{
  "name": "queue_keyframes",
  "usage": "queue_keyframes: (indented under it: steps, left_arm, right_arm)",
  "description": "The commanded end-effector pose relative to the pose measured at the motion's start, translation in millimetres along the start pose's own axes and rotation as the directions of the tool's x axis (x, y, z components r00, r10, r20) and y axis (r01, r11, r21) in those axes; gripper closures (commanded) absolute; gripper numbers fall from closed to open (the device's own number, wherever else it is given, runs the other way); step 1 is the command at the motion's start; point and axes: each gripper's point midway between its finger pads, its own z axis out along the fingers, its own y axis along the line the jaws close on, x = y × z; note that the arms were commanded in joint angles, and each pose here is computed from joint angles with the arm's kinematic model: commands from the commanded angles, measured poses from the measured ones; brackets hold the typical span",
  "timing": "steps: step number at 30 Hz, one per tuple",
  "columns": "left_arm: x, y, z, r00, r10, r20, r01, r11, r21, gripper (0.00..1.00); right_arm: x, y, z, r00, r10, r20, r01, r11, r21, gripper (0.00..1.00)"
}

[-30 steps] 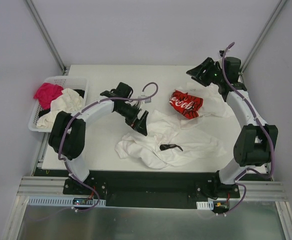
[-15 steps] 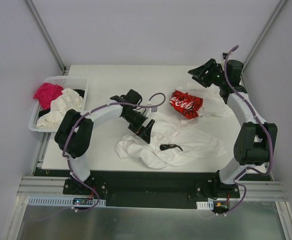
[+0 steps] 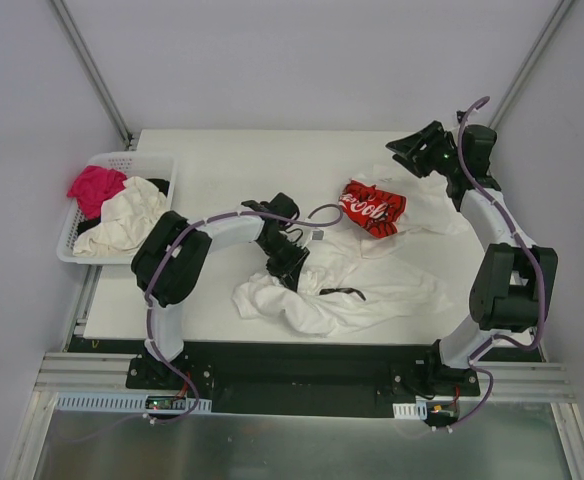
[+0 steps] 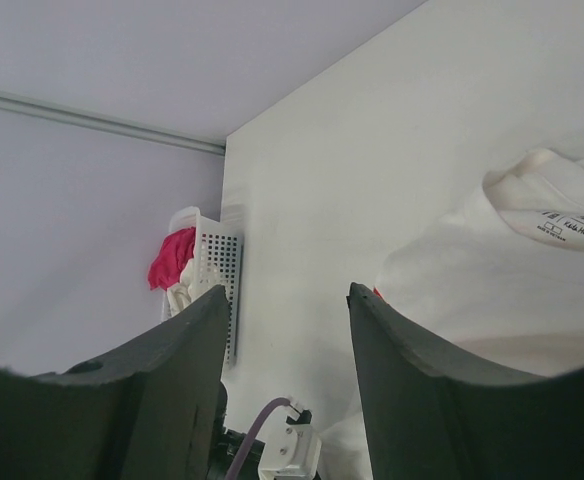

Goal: Fold and stack the t-shirts

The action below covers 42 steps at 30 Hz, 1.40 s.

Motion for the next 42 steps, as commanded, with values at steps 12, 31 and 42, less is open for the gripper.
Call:
queue_keyframes:
  steps: [12,31,42]
  left_arm:
    - [-85,12,-102,0.937,0.041,0.347,0.089,0.932,-0.351,1.00]
    - [-4,-1,-445,0.261,0.383,0.886,0.844,0.355,-0.402,1.00]
    - [69,32,-515,0.095,0.498,0.862,0.989,0.052,-0.139,1.00]
  right_arm:
    - [-10,14,-11,0.999,-0.031,0.037,0.033,0.998,-0.052,0.48]
    - [-8,9,-13,1.000,-0.009,0.029,0.011,0.998,-0.065,0.48]
    - [-3,10,-17,1.000,-0.020,0.022,0.021,0.997,-0.068,0.48]
